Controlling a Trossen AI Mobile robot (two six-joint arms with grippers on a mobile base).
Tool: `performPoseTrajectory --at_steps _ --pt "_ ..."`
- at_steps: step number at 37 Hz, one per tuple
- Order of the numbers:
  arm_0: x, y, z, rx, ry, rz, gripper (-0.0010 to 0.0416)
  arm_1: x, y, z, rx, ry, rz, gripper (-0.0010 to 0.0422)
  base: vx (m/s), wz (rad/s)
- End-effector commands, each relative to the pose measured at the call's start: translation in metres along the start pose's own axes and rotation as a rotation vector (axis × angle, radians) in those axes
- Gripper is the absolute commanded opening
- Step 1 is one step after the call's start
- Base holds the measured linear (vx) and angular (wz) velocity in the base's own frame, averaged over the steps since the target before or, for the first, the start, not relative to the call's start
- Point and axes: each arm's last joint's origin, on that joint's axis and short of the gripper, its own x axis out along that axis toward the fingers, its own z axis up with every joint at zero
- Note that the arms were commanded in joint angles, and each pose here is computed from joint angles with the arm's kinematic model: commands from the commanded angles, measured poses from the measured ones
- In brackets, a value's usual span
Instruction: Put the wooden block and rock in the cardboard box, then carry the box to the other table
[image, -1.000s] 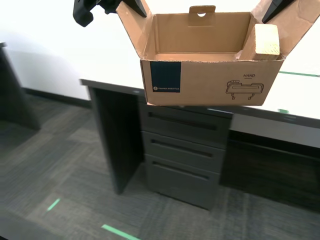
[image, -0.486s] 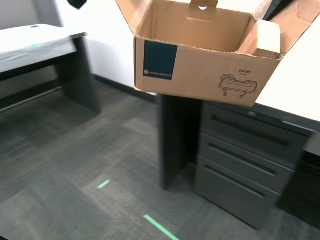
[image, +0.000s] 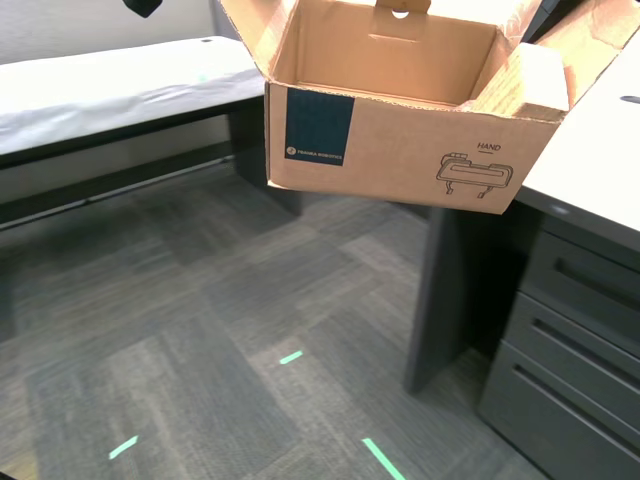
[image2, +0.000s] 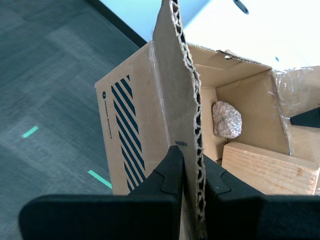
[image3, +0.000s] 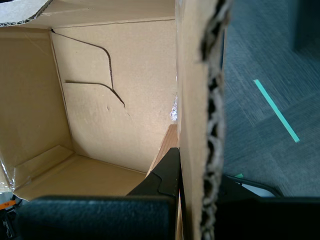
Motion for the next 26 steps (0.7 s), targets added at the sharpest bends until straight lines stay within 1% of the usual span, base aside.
performPoseTrajectory --at_steps 1,7,14,20,26 --pt "-0.0008 0.0008 0.0002 0.000 -0.001 0.009 -0.0001 0.0016 0.0014 -0.0027 -0.021 0.010 0.006 -0.0001 0.075 0.231" --pt "-0.0007 0.0013 0.0015 -0.008 -0.013 0.012 -0.0001 0.0041 0.0048 -0.0078 -0.031 0.030 0.017 -0.0001 0.079 0.175" --pt "-0.0008 0.0018 0.0032 -0.017 -0.029 0.017 -0.0001 0.0042 0.0039 -0.0067 -0.034 0.017 0.009 -0.0001 0.098 0.077" --pt "-0.0007 0.0018 0.0031 -0.017 -0.028 0.017 -0.0001 0.0042 0.0042 -0.0074 -0.058 0.025 0.012 -0.0001 0.131 0.025" --pt "-0.0007 0.0018 0.0031 -0.023 -0.028 0.017 -0.0001 0.0040 0.0058 -0.0110 -0.071 0.060 0.033 -0.0001 0.164 -0.007"
